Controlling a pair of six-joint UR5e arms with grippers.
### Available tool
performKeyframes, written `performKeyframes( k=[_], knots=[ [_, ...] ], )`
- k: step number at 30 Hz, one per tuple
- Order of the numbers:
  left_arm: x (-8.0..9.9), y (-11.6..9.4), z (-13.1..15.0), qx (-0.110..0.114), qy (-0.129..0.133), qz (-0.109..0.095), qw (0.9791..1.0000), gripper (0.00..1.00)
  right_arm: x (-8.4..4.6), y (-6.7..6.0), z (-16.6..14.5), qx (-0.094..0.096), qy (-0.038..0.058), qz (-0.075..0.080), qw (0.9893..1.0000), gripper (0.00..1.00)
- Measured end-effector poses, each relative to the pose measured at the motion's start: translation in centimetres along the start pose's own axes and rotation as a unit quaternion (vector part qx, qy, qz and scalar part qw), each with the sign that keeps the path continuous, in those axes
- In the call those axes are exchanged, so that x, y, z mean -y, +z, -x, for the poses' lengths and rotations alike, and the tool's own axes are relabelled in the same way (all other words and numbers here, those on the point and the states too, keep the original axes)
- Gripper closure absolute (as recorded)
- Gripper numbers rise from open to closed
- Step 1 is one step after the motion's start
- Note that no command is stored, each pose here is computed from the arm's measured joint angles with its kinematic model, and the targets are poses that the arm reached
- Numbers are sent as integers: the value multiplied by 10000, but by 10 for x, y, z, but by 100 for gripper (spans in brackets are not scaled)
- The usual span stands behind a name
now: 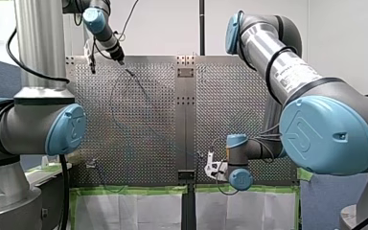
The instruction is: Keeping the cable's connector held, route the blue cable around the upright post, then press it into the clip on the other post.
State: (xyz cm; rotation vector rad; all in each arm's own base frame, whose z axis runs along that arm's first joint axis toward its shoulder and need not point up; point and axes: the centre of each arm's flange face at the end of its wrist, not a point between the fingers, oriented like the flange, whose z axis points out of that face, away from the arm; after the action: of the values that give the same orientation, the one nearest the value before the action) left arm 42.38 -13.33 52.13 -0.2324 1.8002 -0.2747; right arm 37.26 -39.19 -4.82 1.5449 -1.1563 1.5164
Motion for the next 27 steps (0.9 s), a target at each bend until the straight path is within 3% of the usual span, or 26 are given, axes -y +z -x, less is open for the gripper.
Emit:
performKeyframes(
  k=[5, 15, 27],
  knots=[
    [-1, -1, 2, 20, 213, 109, 9997, 1, 0, 0, 0, 0, 8, -21, 10000, 100],
    [1, -2, 1, 12, 614, 124, 9980, 1, 1, 0, 0, -3, 10, -32, 10000, 100],
    [6, -3, -1, -13, 601, 64, 9982, 1, 1, 0, 0, -1, 10, -35, 10000, 100]
  ],
)
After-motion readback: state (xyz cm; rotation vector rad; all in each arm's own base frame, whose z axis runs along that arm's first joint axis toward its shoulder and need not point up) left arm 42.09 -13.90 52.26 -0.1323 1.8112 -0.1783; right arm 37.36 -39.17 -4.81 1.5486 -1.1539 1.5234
